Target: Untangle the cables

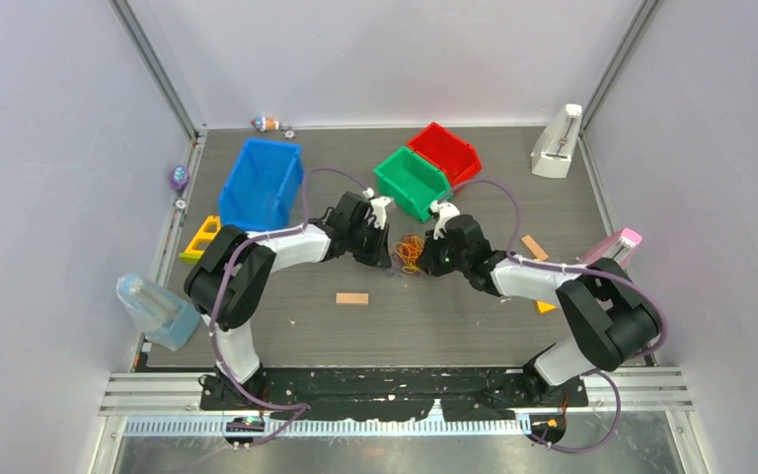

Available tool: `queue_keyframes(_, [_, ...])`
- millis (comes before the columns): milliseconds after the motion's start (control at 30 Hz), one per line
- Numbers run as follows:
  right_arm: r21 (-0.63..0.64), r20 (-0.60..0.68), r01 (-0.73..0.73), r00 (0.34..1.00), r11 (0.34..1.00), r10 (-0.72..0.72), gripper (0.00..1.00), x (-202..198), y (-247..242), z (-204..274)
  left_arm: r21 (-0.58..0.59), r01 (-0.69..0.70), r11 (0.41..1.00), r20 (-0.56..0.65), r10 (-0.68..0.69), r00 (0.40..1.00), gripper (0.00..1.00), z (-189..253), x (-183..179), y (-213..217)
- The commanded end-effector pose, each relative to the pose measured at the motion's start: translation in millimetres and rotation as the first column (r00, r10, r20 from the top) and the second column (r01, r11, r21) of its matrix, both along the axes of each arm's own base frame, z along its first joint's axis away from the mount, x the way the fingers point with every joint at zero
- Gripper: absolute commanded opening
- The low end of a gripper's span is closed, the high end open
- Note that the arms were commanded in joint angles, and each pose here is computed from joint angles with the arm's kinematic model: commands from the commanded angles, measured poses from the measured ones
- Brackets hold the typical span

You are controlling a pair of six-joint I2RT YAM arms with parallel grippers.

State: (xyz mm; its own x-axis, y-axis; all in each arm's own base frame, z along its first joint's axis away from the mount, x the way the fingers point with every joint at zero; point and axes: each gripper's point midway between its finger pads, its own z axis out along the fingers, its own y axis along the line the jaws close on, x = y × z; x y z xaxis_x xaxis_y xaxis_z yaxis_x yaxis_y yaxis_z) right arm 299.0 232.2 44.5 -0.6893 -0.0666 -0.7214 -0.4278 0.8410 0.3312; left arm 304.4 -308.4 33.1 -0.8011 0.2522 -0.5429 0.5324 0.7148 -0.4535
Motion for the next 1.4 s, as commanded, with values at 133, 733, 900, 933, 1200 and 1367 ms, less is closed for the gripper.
queue_keyframes(133, [-0.002, 0.234, 0.324, 0.92, 0.946, -0.315, 0.05, 16, -63, 51, -0.083, -0.22, 0.972, 0.181, 0.232, 0.956, 0.0, 46, 24, 55])
queue_keyframes(733, [0.139, 0.348, 0.78, 0.539, 0.61, -0.767, 0.05, -8, -178, 78, -0.297, -0.673, 0.678, 0.39, 0.729, 0.563, 0.0, 93, 24, 187])
queue_keyframes(900, [0.126, 0.345, 0.77, 0.557, 0.625, -0.755, 0.05, -7, -174, 78, -0.314, -0.605, 0.731, 0.419, 0.679, 0.603, 0.0, 102, 21, 177])
queue_keyframes(933, [0.12, 0.347, 0.758, 0.573, 0.641, -0.742, 0.05, -6, -172, 78, -0.313, -0.583, 0.75, 0.419, 0.66, 0.623, 0.0, 103, 21, 172])
queue_keyframes(1200, [0.126, 0.374, 0.424, 0.817, 0.897, -0.439, 0.77, -5, -105, 82, -0.315, -0.402, 0.86, 0.377, 0.502, 0.778, 0.0, 102, 20, 127])
queue_keyframes(1367, [0.158, 0.387, 0.228, 0.881, 0.961, -0.273, 0.92, -10, -69, 86, -0.301, -0.407, 0.862, 0.363, 0.499, 0.787, 0.0, 98, 21, 126])
